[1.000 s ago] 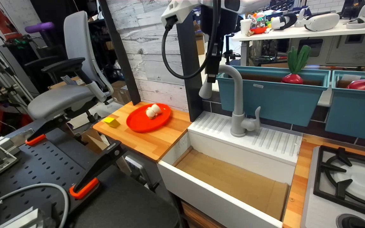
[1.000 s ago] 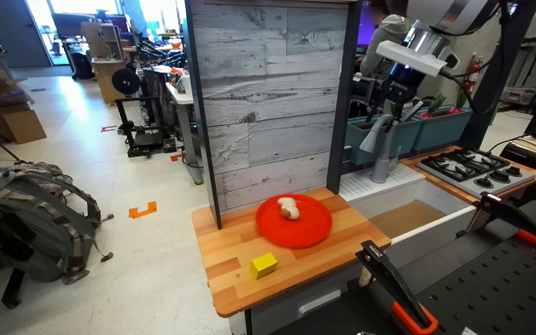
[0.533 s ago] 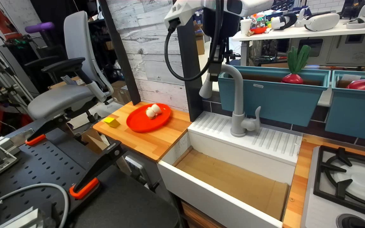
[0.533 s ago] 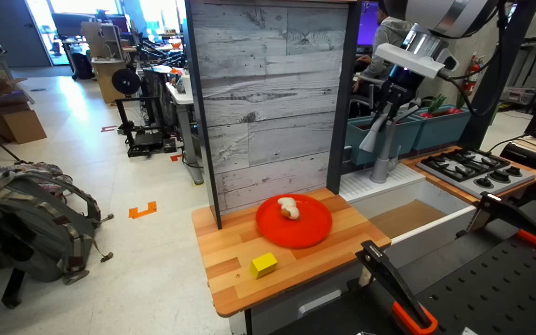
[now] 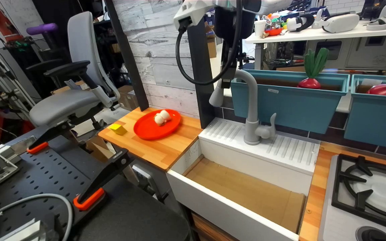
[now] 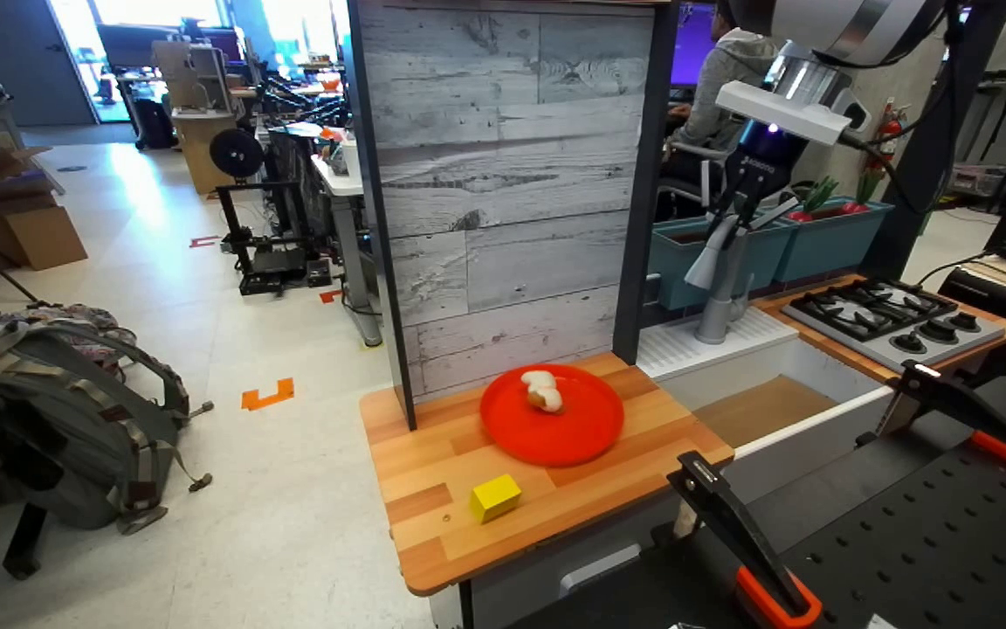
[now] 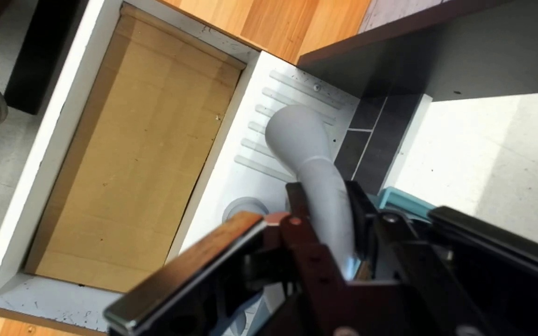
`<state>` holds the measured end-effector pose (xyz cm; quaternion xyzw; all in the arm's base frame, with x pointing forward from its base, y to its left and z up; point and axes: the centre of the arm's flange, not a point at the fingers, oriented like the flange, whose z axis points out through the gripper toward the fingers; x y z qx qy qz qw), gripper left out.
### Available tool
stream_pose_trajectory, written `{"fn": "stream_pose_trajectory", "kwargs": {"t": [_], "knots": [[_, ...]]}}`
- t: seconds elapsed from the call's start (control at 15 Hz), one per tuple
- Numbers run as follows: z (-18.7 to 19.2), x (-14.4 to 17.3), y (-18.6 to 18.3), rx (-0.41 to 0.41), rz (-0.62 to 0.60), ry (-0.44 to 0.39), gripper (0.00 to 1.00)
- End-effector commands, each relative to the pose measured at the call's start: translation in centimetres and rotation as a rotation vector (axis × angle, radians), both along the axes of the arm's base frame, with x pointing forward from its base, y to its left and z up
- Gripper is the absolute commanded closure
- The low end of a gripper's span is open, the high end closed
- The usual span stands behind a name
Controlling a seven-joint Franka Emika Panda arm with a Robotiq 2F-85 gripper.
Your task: Move the faucet to the center of the sink.
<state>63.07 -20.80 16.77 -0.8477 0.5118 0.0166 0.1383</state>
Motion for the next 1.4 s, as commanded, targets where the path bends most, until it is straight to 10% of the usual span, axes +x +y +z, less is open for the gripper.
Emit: {"fn": "stream_pose_trajectory", "kwargs": {"t": [0.0, 1.33], "knots": [[1.7, -2.3, -2.8, -0.026, 0.106, 0.054, 0.94], [3.6, -2.3, -8.6, -0.172, 0.535, 0.253, 0.94]]}}
